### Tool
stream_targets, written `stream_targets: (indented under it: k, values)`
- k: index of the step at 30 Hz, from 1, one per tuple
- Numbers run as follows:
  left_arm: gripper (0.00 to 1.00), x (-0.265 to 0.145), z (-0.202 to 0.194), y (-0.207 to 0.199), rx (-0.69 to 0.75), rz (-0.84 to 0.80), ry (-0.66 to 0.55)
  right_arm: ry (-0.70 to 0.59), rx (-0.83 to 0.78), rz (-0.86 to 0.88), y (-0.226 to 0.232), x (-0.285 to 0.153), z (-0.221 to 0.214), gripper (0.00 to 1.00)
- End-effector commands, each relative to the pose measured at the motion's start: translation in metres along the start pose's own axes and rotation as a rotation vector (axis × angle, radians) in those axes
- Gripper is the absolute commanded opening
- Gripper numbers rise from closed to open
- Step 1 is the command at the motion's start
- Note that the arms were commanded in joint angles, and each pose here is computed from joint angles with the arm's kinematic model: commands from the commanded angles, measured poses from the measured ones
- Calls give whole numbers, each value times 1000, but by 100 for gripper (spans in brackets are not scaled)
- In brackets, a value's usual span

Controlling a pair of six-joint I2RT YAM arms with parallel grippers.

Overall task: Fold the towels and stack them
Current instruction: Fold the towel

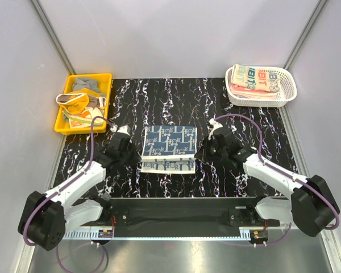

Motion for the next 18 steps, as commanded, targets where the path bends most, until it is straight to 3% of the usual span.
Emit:
stream_targets:
  k: [1, 10, 14, 18]
  values:
    - [0, -5, 14, -2, -2, 21, -59, -17, -15, 26, 13, -6, 5, 6]
    - [4, 8, -5, 7, -31, 30, -13, 81, 9, 55, 8, 21, -33, 7]
    - [13, 9, -13, 9, -35, 22, -2, 119, 17, 28, -3, 25, -46, 16]
    - [26, -2, -8, 8, -19, 25, -13, 77, 7, 18, -1, 16, -40, 34]
Point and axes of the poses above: each gripper's point midway between its finger pads, its own x axis out along the fingers, its own y axis along the line the jaws close on, z = x × y, the point moved 5 cm from there along -x, back along the fingers, and after that the axes turned 5 degrees about x, right-handed, at the moved point
